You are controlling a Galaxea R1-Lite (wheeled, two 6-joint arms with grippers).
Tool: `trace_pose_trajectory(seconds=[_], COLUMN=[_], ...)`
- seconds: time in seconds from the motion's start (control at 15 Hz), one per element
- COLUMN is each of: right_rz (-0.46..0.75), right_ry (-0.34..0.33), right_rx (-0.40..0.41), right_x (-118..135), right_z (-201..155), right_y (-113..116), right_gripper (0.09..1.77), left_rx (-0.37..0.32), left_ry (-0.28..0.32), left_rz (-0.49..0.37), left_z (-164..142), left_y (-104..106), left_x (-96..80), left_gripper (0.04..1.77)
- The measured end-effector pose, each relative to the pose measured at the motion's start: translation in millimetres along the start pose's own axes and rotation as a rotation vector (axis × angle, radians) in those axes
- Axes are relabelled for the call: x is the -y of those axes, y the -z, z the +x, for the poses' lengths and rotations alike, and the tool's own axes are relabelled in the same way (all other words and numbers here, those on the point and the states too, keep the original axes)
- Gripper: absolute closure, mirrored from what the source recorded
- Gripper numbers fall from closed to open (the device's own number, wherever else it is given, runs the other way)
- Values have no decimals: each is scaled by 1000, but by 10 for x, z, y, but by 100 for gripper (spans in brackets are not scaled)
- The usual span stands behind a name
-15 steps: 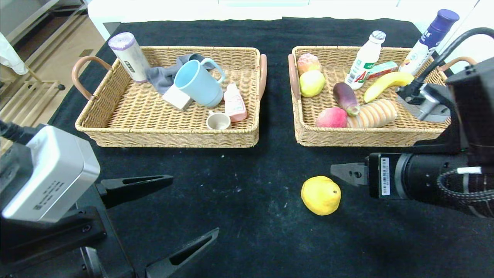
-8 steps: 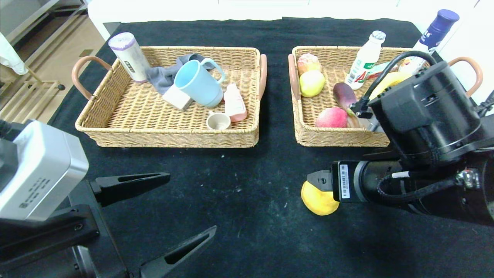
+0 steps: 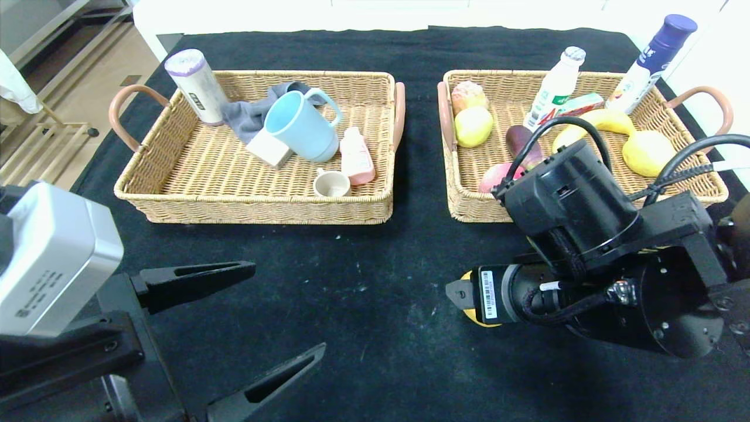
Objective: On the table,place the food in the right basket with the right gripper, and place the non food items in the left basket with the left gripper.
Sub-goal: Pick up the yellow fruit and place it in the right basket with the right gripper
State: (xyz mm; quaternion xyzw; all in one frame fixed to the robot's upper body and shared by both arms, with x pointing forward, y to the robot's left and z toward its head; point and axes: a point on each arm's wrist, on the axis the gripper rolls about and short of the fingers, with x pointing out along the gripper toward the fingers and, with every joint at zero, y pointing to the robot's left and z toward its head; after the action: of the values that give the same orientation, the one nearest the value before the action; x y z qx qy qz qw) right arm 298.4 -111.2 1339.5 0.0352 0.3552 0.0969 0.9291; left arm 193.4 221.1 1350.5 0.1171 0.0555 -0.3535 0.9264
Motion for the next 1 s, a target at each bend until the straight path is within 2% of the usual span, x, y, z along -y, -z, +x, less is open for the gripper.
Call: trace_pose_trajectory(seconds=[0.6,0.73,0.8,1.0], right_rz=[-23,-23,-23,-24], right_ry=[32,35,36,36], right_rx=[-41,-43,-44,-45], right_x=[-61,-60,-59,-58], right_z=[213,228,230,233], right_y=[76,78,79,81], right_gripper=[15,52,62,70], left_rx=[7,5,2,0], left_ry=[-1,2,0,1], left_rz=[1,1,3,22], left_z=[-18,-15,-12,-10], left_y=[-12,-7,-2,7], left_x=[-3,-1,0,2], left_gripper=[9,9,9,9])
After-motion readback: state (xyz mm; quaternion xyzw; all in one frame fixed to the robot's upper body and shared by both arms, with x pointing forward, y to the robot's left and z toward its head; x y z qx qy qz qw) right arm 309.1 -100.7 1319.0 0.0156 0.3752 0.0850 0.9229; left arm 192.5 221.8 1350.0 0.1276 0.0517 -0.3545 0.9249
